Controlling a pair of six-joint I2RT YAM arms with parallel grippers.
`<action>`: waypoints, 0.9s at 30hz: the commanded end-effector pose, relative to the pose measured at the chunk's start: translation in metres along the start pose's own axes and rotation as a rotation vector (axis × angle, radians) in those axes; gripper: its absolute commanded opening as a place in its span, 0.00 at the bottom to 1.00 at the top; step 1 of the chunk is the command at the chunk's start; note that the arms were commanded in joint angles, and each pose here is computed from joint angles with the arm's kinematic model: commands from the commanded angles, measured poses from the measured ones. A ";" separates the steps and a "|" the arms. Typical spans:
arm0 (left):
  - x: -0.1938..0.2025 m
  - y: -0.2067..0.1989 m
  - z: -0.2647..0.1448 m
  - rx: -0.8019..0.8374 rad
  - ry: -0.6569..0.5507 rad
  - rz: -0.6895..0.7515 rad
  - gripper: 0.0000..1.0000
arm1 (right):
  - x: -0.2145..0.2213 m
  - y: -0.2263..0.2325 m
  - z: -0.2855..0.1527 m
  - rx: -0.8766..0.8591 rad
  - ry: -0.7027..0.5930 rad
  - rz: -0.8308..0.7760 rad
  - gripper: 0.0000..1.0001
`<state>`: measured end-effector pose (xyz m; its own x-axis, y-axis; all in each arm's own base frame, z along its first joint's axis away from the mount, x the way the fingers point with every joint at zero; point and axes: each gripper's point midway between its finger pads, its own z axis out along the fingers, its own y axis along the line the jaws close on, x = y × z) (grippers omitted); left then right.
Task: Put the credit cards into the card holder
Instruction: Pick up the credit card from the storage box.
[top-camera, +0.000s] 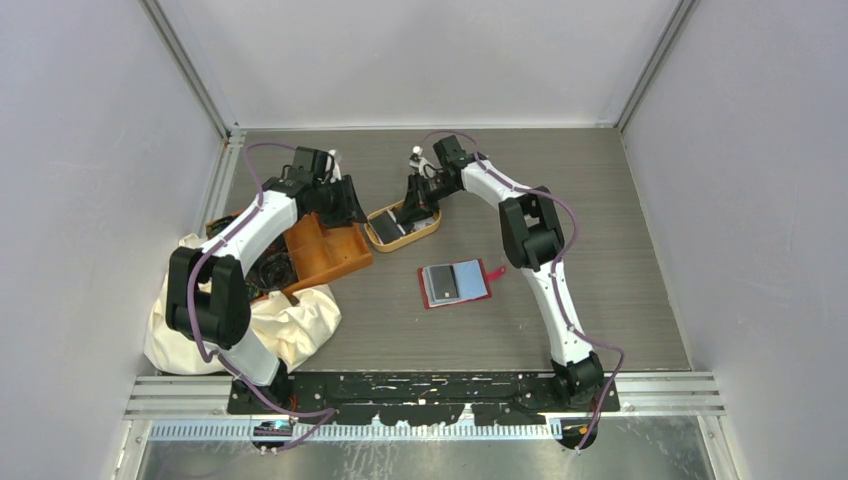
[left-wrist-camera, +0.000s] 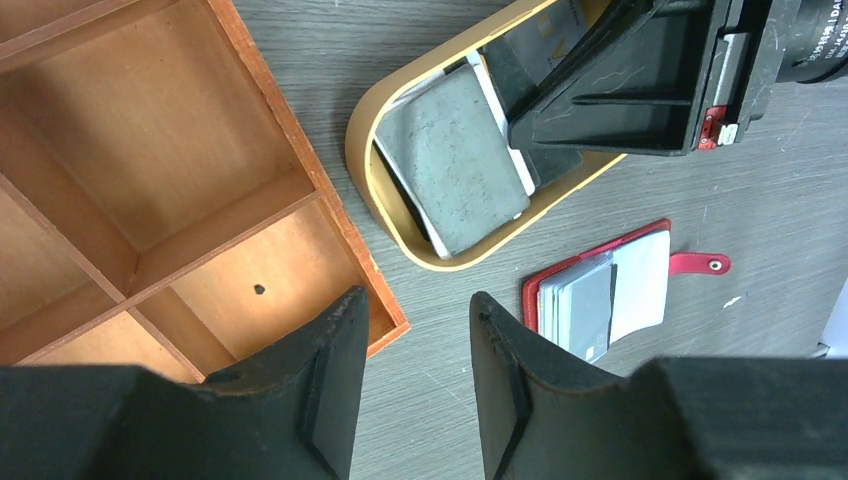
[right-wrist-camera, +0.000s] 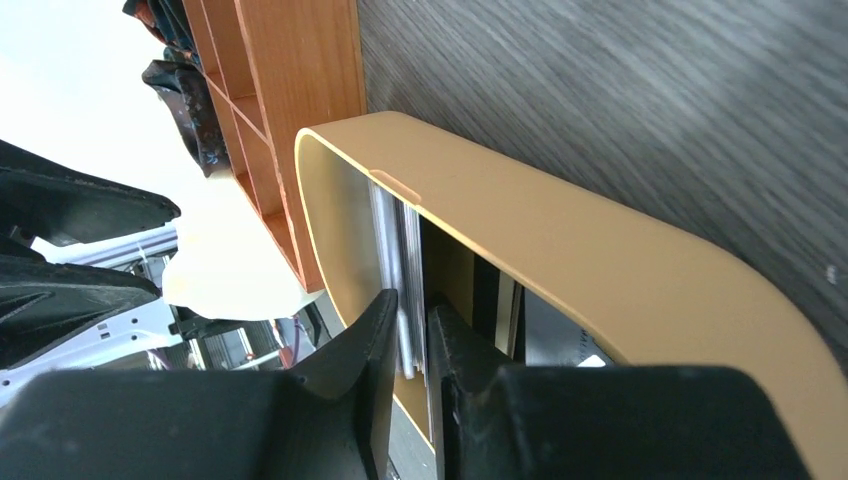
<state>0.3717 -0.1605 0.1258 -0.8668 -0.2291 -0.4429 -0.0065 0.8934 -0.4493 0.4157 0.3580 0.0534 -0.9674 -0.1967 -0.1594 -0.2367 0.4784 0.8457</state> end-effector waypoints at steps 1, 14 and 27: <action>-0.018 -0.015 -0.015 0.050 -0.056 0.025 0.43 | -0.013 0.032 -0.025 -0.016 -0.055 -0.072 0.25; -0.019 -0.016 -0.015 0.056 -0.055 0.025 0.43 | -0.012 0.034 -0.029 -0.017 -0.056 -0.073 0.29; -0.019 -0.017 -0.016 0.062 -0.054 0.026 0.43 | -0.011 0.036 -0.032 -0.038 -0.054 -0.065 0.35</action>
<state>0.3703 -0.1633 0.1268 -0.8708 -0.2258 -0.4367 0.0019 0.8867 -0.4623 0.4176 0.3498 0.0529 -0.9708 -0.1842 -0.1535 -0.2255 0.4846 0.8451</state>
